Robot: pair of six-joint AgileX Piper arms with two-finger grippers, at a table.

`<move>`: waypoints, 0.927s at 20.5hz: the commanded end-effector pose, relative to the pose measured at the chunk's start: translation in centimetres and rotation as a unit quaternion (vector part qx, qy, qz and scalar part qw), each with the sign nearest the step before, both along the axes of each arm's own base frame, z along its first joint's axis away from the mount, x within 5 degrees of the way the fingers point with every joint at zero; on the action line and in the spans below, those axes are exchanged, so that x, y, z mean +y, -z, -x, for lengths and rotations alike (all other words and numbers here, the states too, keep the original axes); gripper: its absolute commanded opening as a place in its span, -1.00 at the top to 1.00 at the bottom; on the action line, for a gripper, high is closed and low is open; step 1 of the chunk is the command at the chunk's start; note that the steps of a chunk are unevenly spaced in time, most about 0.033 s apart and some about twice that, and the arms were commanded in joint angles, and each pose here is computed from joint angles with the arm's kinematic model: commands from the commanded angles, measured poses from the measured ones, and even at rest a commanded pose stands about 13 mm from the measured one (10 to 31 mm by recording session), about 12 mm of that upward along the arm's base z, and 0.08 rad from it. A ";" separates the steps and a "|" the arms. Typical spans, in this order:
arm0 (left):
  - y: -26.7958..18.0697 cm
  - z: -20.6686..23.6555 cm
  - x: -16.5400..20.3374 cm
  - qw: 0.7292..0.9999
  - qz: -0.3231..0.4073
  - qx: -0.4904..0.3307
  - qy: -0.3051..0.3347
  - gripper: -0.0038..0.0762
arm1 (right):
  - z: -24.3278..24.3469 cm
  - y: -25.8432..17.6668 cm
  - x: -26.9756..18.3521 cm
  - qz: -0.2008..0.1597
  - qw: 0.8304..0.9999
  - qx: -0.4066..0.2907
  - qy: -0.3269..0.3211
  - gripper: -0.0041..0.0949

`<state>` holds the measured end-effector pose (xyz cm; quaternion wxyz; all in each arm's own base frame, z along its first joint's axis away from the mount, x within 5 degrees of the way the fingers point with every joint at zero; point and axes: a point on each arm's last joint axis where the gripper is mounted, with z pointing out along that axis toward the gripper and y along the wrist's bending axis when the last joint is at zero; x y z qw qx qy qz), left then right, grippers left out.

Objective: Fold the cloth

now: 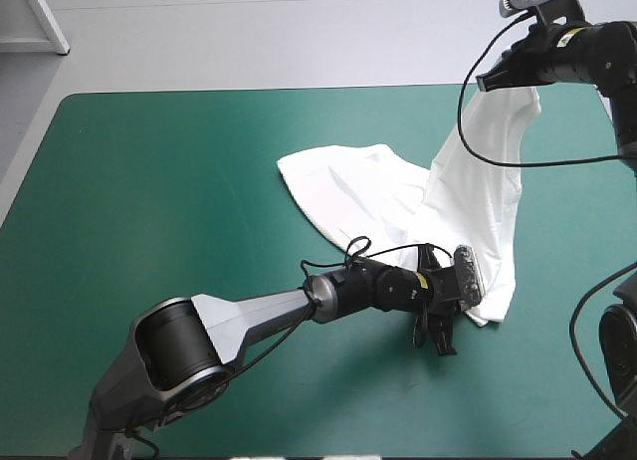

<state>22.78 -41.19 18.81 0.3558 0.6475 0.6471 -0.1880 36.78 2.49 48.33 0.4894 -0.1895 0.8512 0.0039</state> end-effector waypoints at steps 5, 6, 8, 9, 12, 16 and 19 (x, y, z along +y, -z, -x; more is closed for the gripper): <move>-14.2 3.4 4.4 0.995 0.078 -0.044 0.047 0.86 | 2.2 -3.1 0.3 -0.022 0.998 -0.059 -0.010 0.95; -15.1 3.8 5.1 0.995 0.074 -0.045 0.047 0.86 | 2.5 -3.2 0.4 -0.029 0.998 -0.054 -0.017 0.94; -17.5 4.7 7.5 0.997 0.045 -0.053 0.033 0.86 | 4.0 -4.3 1.0 -0.056 0.996 -0.060 -0.039 0.94; -19.2 5.0 9.5 0.997 0.025 -0.078 0.010 0.86 | 5.4 -5.4 1.2 -0.066 0.993 -0.080 -0.055 0.94; -25.9 6.1 16.6 0.973 0.022 -0.207 -0.098 0.86 | 10.2 -9.0 1.7 -0.084 0.982 -0.149 -0.085 0.94; -31.9 8.6 25.0 0.923 0.064 -0.315 -0.213 0.86 | 15.6 -12.0 2.0 -0.087 0.965 -0.218 -0.118 0.94; -35.8 10.7 30.3 0.879 0.108 -0.380 -0.267 0.86 | 19.8 -14.4 1.9 -0.086 0.942 -0.300 -0.125 0.94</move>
